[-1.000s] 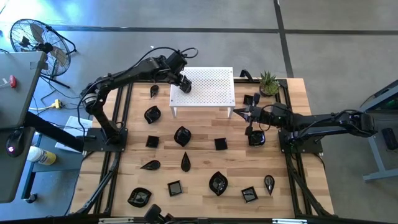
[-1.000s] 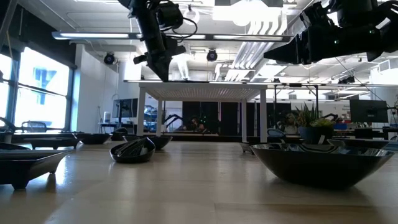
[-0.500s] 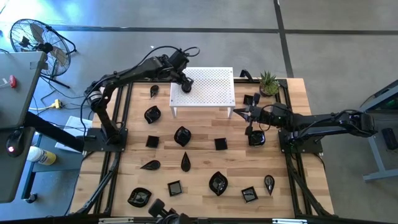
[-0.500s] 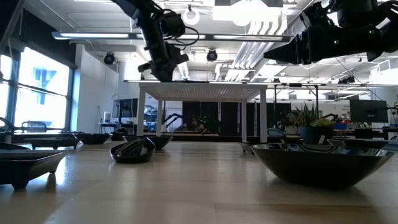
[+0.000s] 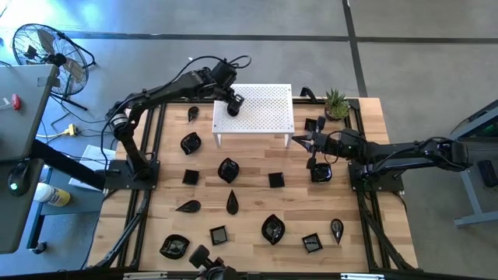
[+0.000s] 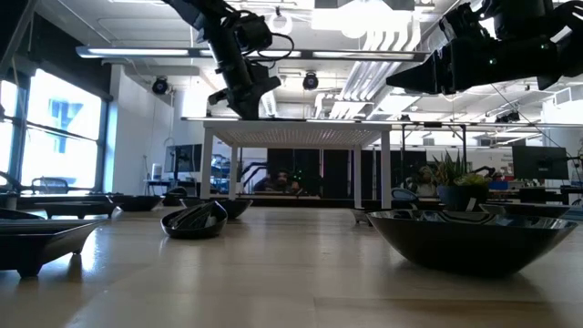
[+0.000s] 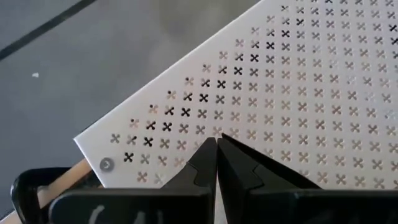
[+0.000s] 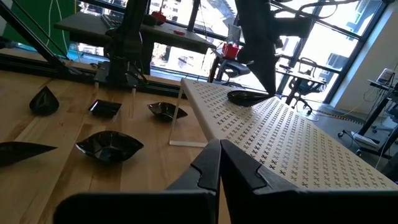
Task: Pick & Place Mini shaped plates
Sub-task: Adjust the drop shaped bowl on the shelf, then put the square bowl on the shelf
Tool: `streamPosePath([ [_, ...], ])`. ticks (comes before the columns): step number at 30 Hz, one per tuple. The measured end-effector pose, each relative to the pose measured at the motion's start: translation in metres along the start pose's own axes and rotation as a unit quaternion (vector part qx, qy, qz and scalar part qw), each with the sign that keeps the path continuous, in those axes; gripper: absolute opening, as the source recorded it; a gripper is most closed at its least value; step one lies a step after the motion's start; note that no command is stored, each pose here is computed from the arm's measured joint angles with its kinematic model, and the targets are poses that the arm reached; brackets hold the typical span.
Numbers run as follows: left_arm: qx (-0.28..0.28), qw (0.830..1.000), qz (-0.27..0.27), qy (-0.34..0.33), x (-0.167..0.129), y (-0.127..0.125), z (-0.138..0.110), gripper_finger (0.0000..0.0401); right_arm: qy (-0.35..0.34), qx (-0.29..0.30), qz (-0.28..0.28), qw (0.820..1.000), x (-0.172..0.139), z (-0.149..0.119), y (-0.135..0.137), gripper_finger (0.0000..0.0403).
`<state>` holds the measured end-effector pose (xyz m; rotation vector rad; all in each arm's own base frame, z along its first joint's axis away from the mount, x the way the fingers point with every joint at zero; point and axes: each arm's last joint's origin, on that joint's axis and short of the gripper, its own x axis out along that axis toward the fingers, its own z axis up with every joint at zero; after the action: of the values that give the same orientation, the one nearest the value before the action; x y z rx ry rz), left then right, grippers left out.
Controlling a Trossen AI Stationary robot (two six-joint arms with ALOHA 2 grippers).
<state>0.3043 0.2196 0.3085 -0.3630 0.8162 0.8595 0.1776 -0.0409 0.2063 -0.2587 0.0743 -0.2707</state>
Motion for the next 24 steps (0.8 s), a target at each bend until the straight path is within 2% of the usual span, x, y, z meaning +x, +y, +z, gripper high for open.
streamPosePath([
  [4,0.008,1.0,0.023,-0.016,-0.005,0.003,0.002,0.0007,0.0,0.0,0.0,1.0,0.0,0.0,0.0,0.0002],
  [8,0.009,0.998,0.036,-0.055,-0.027,0.01,0.009,0.0004,0.003,0.0,0.001,1.0,0.0,-0.001,0.0,0.0003],
  [11,0.014,0.997,0.029,-0.068,-0.036,0.011,0.009,0.0002,0.005,0.0,-0.002,1.0,0.0,-0.001,0.0,0.0006],
  [14,0.028,0.994,-0.002,-0.107,-0.046,0.012,0.006,0.0001,0.008,0.0,-0.012,1.0,0.0,-0.001,-0.001,0.0004],
  [19,0.046,0.985,-0.053,-0.155,-0.047,0.014,-0.019,0.0001,0.016,0.0,-0.034,0.999,0.0,-0.002,-0.002,0.0002],
  [24,0.056,0.967,-0.101,-0.228,-0.056,0.021,-0.052,0.0,0.025,0.009,-0.068,0.997,0.0,-0.002,-0.004,0.0002],
])
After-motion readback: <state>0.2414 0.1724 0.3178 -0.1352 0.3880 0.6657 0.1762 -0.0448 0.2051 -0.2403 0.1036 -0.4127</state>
